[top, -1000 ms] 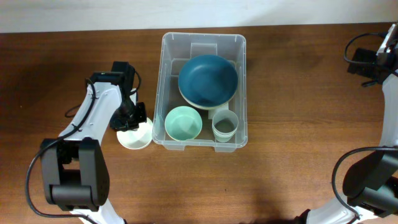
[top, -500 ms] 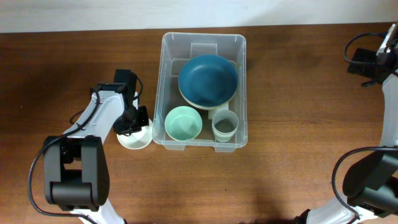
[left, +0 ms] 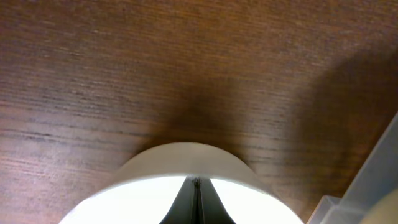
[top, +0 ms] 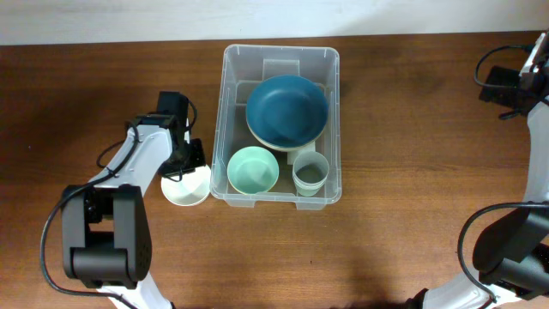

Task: Pack container
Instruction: 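Lower the left gripper onto the white bowl rim and grasp, then lift the white bowl and lower it onto the mint-green bowl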

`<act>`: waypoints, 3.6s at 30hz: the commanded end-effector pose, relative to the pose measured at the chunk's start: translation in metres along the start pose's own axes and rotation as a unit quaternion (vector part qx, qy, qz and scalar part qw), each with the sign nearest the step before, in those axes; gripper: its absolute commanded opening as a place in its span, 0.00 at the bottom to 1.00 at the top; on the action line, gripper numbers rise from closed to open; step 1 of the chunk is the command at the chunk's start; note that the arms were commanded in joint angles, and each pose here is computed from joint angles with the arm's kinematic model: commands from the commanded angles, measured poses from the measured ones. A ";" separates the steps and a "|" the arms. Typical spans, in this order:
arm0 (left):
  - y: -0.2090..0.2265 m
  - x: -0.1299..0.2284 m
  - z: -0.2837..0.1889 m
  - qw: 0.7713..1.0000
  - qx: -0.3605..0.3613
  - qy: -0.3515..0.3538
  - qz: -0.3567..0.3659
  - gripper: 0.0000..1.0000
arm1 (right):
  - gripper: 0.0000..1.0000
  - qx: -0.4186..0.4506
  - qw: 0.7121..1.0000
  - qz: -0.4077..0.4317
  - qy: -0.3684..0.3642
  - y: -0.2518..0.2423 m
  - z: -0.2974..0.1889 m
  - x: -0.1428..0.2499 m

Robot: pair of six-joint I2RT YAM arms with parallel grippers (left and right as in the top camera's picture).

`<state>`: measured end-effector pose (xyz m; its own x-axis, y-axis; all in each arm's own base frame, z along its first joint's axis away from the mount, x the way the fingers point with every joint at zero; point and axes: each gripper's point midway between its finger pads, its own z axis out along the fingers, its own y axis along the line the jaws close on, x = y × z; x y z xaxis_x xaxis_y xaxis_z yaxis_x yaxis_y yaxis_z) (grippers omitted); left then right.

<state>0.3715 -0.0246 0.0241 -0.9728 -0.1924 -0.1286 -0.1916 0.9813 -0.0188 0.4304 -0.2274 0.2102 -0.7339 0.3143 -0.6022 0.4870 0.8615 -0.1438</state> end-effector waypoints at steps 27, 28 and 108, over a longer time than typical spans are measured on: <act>0.054 -0.128 -0.028 0.962 -0.066 -0.252 -0.080 0.01 | 0.99 0.003 1.000 0.011 -0.019 -0.005 -0.013 -0.010; 0.057 -0.127 -0.030 0.963 -0.066 -0.248 -0.082 0.00 | 0.99 0.003 1.000 0.011 -0.019 -0.005 -0.013 -0.010; -0.077 -0.059 -0.168 0.967 0.183 -0.142 0.107 0.01 | 0.99 0.003 1.000 0.011 -0.019 -0.005 -0.013 -0.010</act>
<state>0.4270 -0.0721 0.2040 -0.8911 -0.0590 -0.4499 0.1074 0.9359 -0.3354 0.4304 -0.2274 0.2103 -0.7337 0.3142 -0.6025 0.4871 0.8614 -0.1438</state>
